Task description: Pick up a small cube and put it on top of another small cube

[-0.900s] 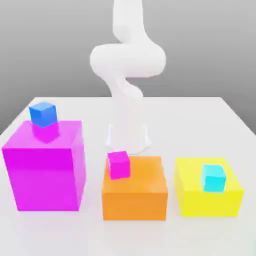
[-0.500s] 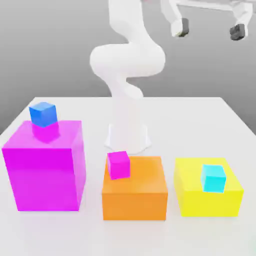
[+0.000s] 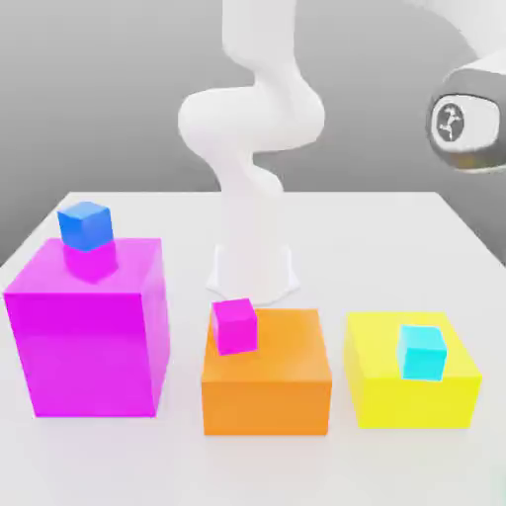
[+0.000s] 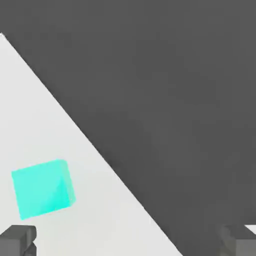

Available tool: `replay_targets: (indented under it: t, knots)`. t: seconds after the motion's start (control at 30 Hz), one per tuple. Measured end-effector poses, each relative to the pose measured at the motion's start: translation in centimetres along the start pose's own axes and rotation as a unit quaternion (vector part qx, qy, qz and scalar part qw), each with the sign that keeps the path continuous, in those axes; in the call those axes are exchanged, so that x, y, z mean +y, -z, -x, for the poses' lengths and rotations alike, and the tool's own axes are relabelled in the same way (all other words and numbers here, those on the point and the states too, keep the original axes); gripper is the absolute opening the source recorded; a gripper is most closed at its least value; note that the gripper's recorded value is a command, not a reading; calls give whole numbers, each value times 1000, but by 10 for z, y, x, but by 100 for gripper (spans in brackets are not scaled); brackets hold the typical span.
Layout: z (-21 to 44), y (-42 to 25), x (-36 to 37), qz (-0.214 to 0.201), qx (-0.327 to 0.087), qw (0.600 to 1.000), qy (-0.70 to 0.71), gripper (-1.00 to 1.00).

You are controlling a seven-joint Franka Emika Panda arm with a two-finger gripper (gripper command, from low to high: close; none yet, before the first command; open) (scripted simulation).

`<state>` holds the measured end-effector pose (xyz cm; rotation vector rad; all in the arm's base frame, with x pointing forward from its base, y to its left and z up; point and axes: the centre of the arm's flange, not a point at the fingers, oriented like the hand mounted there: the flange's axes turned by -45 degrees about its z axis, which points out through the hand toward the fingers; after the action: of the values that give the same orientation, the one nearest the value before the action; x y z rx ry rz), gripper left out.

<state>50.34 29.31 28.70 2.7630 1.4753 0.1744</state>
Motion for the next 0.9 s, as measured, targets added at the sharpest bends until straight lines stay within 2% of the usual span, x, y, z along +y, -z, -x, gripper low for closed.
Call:
replay_targets:
  t: [0.13,0.27,0.3,0.53,0.67,0.9]
  knots:
    - [-9,-71,-41,-26,-37,997,65,0]
    - [-5,-136,-54,-32,-45,995,79,0]
    - [-4,-146,-55,-32,-45,995,79,-100]
    - [-4,-145,-55,-32,-46,995,80,-100]
    - [-7,-93,-50,-32,-46,995,77,-100]
    - [62,-19,7,-18,-54,998,-33,-100]
